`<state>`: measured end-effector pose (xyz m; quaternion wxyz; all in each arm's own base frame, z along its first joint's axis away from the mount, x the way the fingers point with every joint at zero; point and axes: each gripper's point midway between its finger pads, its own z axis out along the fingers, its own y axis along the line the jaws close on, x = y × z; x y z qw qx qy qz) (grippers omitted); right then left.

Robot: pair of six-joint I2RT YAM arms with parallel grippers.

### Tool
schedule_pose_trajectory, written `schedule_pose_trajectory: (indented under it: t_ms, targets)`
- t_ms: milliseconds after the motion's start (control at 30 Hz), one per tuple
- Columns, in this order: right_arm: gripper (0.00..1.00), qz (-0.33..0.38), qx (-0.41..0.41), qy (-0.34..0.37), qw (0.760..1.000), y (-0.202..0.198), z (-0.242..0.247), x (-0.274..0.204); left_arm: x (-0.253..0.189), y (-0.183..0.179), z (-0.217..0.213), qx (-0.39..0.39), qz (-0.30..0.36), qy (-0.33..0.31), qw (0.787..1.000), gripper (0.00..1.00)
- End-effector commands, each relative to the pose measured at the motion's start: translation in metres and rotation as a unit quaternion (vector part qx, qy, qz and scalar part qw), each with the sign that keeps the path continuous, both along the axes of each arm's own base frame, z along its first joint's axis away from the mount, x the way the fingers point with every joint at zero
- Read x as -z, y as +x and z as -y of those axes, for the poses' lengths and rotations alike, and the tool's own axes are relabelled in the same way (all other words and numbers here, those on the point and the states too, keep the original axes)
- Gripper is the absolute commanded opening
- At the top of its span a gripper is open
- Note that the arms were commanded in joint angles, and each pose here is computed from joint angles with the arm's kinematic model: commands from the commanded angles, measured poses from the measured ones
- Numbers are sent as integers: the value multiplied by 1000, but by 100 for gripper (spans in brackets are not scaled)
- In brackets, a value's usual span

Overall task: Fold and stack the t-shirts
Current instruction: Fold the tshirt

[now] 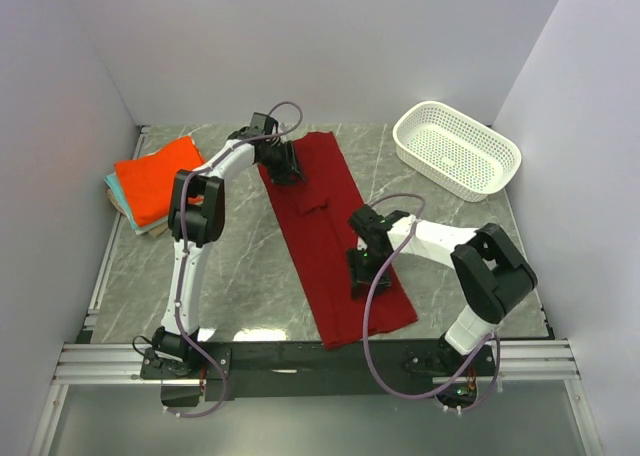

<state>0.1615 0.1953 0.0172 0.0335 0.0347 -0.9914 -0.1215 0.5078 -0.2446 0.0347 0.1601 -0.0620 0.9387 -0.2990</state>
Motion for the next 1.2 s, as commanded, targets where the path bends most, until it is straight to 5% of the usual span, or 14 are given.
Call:
schedule_pose_trajectory:
  t_ms: [0, 767, 1167]
  targets:
    - [56, -19, 17, 35, 999, -9, -34, 1, 47, 13, -25, 5, 6, 63, 998, 52]
    - [56, -7, -13, 103, 995, 17, -124, -28, 25, 74, -27, -5, 101, -4, 995, 67]
    - [57, 66, -20, 66, 995, 0, -70, -85, -157, 28, -3, 24, 232, -46, 971, 70]
